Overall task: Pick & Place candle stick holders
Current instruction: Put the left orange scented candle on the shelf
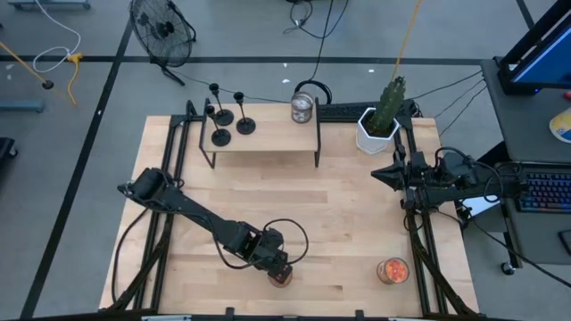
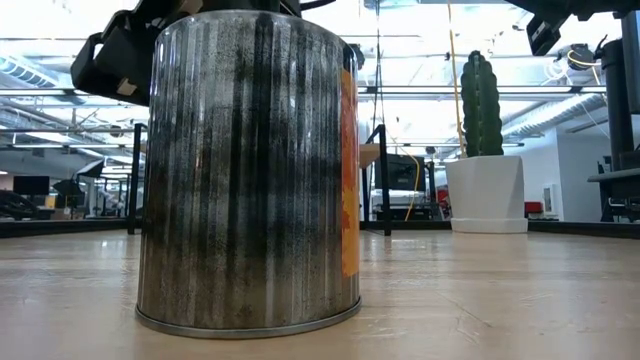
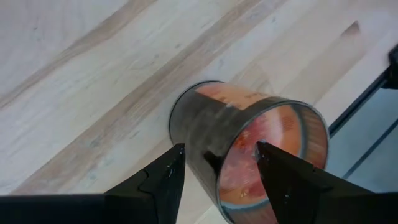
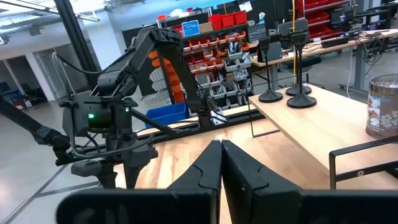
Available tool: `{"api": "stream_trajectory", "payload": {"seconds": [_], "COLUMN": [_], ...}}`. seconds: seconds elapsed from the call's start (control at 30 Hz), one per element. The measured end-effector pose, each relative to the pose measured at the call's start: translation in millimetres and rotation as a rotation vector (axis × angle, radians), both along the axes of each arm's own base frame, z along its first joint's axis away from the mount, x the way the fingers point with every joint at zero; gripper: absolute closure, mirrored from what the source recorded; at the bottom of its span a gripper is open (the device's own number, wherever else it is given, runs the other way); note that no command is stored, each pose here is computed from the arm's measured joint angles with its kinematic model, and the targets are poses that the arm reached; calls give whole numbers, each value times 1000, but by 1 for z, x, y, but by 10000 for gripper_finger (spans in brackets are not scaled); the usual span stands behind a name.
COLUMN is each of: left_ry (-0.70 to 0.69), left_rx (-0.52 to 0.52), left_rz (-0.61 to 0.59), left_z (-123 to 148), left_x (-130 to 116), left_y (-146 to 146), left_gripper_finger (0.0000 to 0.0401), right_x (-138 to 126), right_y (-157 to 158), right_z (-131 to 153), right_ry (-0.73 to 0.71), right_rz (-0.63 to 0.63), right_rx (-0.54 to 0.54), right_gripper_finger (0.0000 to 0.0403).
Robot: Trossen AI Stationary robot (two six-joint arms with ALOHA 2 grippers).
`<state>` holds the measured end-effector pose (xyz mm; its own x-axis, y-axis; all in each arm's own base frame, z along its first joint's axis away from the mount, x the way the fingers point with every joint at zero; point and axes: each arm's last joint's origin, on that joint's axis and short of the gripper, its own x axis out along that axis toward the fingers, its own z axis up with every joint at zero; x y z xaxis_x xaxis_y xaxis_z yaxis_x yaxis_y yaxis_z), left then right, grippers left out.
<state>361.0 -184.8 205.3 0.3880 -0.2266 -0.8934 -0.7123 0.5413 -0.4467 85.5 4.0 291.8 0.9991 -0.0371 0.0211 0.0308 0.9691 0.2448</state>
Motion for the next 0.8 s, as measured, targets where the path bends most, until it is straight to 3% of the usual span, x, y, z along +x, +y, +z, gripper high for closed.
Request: {"api": "stream_trajectory", "payload": {"seconds": [0.4,0.8], "left_ry": [-10,11], "left_rx": [30,74], "left_rz": [-36,-47], "left_z": [0,-2], "left_x": [0,-3], "left_y": [1,3], "left_gripper_finger": [314,394], "right_x": [0,0], "right_y": [0,0], "right_z": [0,0], "right_ry": [0,0], "right_rz": [0,-2], "right_rx": [0,0], "right_gripper_finger": [399,399]}}
